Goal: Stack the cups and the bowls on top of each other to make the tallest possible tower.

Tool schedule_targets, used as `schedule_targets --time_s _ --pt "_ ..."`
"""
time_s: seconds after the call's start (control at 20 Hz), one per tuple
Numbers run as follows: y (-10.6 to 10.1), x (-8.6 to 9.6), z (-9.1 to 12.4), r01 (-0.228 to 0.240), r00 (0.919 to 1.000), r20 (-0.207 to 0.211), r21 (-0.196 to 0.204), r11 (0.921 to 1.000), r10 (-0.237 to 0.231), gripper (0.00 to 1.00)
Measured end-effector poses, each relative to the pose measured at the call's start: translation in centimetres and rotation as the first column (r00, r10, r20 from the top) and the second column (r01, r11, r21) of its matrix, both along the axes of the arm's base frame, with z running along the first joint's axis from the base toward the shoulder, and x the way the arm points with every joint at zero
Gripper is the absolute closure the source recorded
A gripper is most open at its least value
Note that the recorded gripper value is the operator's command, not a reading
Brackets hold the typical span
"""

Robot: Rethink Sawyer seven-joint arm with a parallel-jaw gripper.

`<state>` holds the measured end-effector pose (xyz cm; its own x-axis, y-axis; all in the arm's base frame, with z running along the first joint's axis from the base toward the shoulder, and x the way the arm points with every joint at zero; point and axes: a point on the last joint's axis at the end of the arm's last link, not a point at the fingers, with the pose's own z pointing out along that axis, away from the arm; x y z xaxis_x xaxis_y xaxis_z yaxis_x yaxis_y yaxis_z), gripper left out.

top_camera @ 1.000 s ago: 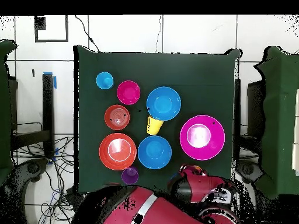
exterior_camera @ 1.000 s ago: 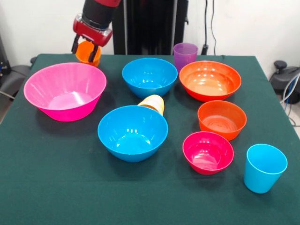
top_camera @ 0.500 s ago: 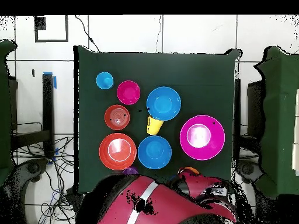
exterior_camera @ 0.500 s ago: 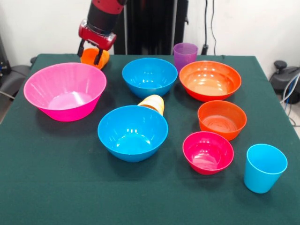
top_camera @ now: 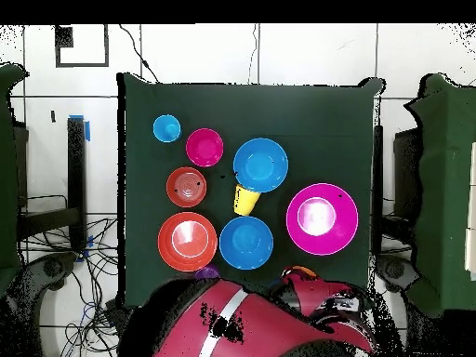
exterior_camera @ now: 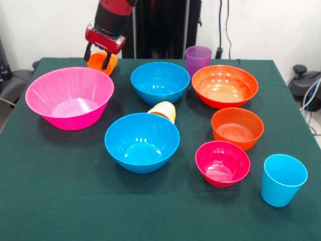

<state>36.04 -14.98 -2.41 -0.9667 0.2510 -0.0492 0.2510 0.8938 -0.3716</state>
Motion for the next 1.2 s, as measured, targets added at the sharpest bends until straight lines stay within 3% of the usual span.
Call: schedule_targets --time_s 0.85,1.2 --pt "-0.3 0.7 0.7 0.003 0.9998 0.021 -0.006 1.0000 -0.003 0.00" --pt "-1.5 1.2 1.7 0.032 0.9982 0.051 -0.010 0.9994 -0.031 0.00"
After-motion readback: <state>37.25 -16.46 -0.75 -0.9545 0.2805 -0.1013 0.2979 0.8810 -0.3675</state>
